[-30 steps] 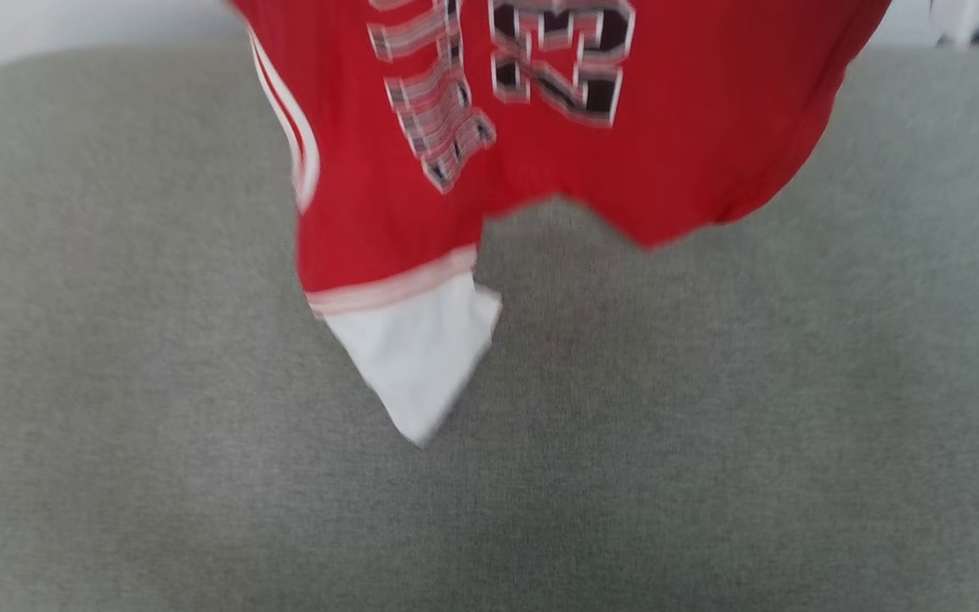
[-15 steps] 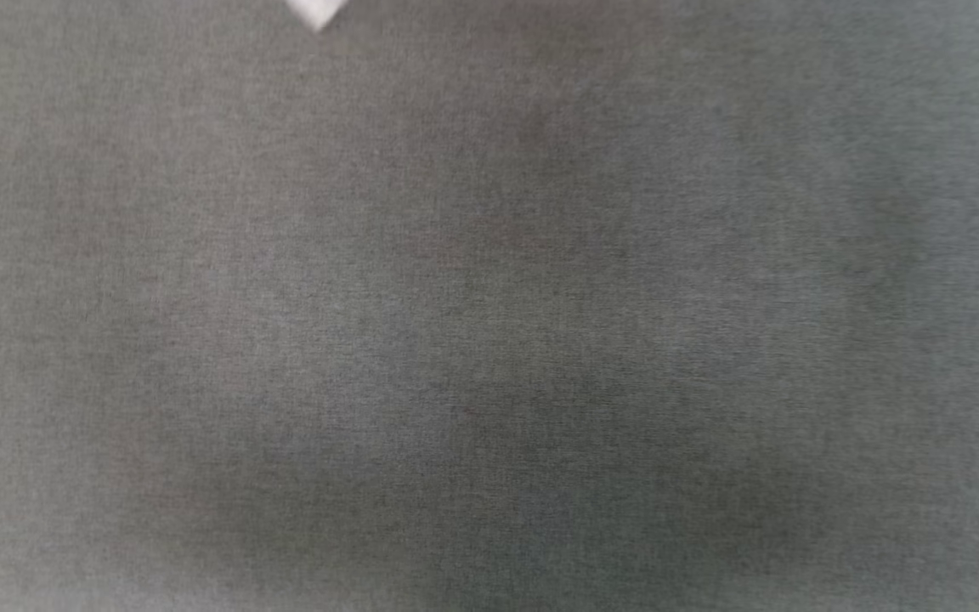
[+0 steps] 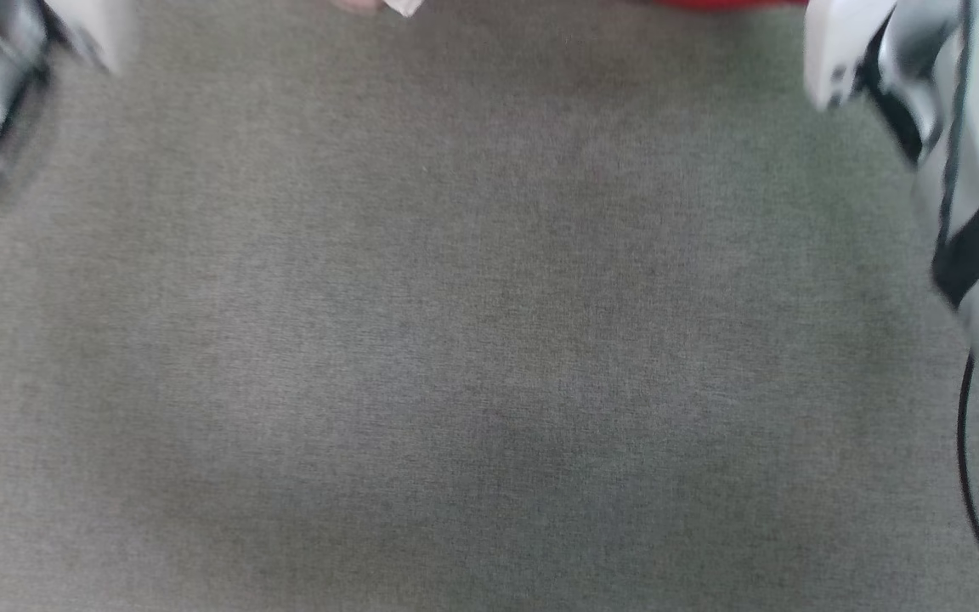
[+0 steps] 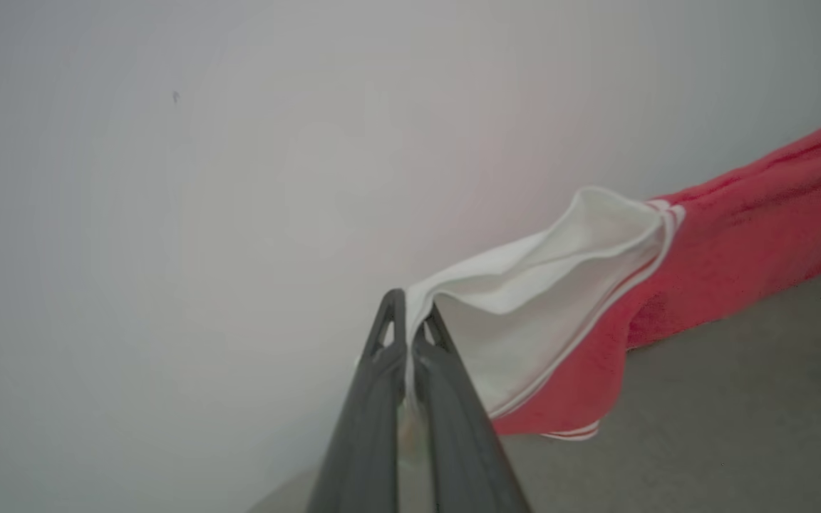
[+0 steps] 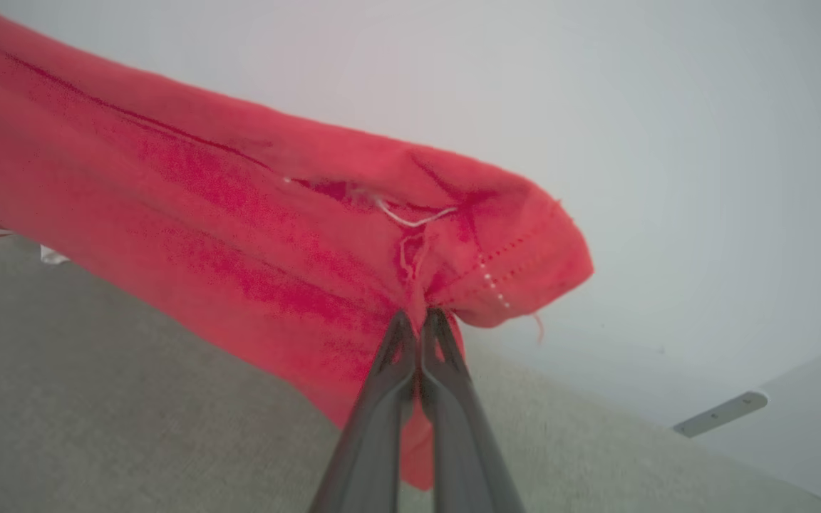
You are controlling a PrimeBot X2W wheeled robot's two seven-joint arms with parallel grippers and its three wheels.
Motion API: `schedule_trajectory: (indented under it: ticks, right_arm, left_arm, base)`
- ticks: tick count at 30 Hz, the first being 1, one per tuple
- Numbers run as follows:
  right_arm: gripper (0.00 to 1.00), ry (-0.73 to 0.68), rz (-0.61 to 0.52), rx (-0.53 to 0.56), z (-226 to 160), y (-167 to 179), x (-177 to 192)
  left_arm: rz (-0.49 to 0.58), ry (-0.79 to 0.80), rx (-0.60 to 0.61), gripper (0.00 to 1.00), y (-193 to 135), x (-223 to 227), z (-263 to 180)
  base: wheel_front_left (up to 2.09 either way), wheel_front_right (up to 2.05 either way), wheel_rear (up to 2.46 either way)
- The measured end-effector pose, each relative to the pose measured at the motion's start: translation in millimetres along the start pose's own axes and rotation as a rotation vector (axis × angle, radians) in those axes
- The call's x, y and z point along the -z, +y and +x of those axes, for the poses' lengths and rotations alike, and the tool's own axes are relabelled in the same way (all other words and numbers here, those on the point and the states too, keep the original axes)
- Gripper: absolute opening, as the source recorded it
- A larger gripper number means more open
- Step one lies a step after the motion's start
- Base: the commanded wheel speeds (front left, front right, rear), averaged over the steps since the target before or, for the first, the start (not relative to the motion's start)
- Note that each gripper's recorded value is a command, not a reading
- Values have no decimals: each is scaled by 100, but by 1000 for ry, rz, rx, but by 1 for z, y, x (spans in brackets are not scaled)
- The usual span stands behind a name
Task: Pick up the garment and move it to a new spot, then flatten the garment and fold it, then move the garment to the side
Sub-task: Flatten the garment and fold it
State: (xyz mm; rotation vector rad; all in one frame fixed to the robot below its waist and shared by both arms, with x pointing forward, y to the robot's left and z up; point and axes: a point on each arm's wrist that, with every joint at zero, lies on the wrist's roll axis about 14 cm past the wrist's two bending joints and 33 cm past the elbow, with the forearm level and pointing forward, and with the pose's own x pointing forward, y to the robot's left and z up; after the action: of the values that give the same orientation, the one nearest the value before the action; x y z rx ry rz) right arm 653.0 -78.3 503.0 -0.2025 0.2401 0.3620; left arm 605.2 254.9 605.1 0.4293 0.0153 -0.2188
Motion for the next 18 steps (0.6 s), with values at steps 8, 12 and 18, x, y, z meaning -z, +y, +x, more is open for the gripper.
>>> schedule_trajectory:
  ticks: [8, 12, 18]
  right_arm:
    - [0, 193, 88, -68, -37, 35, 62]
    - [0, 255, 130, -111, -70, 47, 86]
    - [0, 343, 185, -143, -117, 48, 120]
  left_arm:
    - [-262, 380, 150, 0, -58, 81, -74]
    - [-351, 538, 195, 0, -84, 111, -128]
    - [-451, 653, 217, 0, -123, 125, -187]
  base:
    - [0, 0, 0]
    - [0, 0, 0]
    - [0, 0, 0]
